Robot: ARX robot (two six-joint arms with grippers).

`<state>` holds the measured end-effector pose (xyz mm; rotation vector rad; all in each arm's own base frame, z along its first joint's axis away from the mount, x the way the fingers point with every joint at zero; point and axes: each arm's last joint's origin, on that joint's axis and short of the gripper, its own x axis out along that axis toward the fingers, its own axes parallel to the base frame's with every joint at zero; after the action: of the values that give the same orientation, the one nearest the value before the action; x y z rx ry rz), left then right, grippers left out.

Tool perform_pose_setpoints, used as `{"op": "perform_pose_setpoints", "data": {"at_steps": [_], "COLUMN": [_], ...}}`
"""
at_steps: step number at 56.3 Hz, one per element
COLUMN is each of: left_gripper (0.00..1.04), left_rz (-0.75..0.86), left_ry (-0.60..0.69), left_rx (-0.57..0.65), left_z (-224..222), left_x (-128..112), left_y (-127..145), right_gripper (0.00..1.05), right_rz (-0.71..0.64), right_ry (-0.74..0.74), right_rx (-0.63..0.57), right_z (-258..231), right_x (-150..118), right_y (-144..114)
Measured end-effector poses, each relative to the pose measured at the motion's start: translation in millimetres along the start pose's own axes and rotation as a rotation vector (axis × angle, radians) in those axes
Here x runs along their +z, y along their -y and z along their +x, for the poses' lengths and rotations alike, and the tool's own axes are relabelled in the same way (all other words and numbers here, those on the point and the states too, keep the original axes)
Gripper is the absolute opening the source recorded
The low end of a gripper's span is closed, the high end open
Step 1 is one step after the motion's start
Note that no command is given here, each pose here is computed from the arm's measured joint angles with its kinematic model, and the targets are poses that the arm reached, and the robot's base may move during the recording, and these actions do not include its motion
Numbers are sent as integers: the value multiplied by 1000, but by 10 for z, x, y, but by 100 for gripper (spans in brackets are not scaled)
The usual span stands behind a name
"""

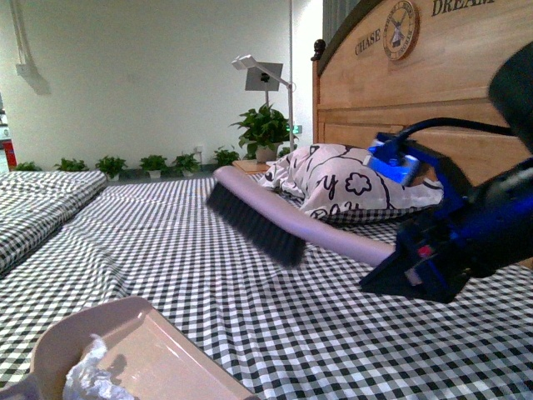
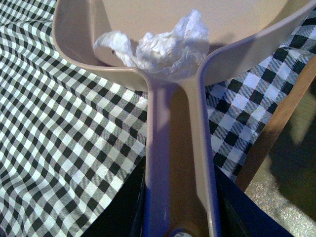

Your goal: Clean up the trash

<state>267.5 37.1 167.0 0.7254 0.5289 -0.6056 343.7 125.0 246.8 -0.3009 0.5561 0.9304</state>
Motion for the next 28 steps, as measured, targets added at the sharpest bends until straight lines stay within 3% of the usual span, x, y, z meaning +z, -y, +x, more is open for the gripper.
{"op": "perform_pose_setpoints", "data": {"at_steps": [17,23,28], "left_gripper": [28,28,28], "left_rz": [0,-105,-209], "left_ry": [3,139,219], "left_rx": [0,145,205], "left_z": [0,-9,-113], "left_x": [1,15,102], "left_y": [-1,-7,-50], "right_gripper": [19,19,19], "right_rz": [124,229,290], "right_ry": [157,269,326], "right_rx": [-392,-513,-529], "right_z": [-468,-906,-1181], "right_x": [-201,-355,-485], "right_y": [293,273,179]}}
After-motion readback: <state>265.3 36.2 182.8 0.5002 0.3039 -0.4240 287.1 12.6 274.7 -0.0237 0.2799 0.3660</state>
